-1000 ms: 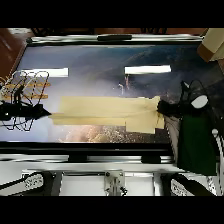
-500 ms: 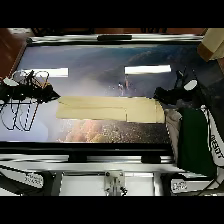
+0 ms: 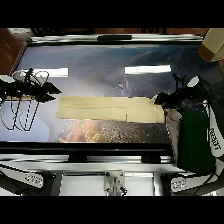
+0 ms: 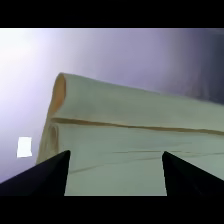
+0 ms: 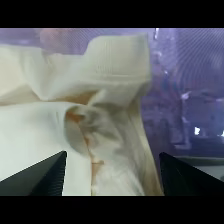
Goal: Fold the shirts.
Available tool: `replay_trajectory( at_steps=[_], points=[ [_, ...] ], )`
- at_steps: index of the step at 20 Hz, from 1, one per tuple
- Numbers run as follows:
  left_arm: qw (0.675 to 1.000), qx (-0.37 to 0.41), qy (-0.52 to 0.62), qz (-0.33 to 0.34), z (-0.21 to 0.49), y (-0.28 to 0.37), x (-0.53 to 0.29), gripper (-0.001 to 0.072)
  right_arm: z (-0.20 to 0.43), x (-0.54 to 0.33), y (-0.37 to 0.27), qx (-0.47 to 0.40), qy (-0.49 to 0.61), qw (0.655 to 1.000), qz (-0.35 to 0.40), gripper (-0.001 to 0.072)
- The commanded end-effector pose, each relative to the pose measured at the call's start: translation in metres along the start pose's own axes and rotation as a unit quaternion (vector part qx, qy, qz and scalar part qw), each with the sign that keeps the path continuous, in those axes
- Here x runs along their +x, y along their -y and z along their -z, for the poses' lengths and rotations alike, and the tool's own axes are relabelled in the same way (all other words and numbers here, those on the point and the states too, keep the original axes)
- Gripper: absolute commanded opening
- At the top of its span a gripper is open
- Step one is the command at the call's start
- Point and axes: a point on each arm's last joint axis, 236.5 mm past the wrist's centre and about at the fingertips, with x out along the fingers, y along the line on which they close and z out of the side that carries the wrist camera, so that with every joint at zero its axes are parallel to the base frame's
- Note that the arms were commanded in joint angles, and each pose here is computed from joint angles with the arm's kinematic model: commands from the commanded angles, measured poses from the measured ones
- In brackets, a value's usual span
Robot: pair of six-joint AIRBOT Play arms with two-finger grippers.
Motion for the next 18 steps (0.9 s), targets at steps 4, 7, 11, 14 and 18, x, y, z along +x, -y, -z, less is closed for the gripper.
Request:
replay_trajectory(
  at_steps=[4,7,11,14,18],
  points=[
    [0.999,0.037,-0.007,0.01,0.009,0.036,-0.01,0.0706,0.027,0.047,-0.025,-0.015,-0.077,0.996,-0.028,0.0673],
    [0.998,0.054,-0.014,0.013,0.015,0.05,-0.004,0.07,0.025,0.045,-0.035,-0.054,-0.079,0.995,-0.012,0.0065],
    [0.995,0.085,-0.047,0.022,0.036,0.079,0.017,0.0309,-0.011,-0.006,-0.067,-0.082,-0.009,0.996,-0.026,0.0072],
    [0.984,0.118,-0.08,0.107,0.069,0.155,0.049,0.0116,-0.016,-0.059,-0.094,-0.083,0.027,0.996,-0.037,0.0071],
    [0.972,0.163,-0.109,0.126,0.126,0.222,0.123,0.0033,0.017,-0.119,-0.118,-0.069,0.03,0.996,-0.045,0.0072]
  ],
)
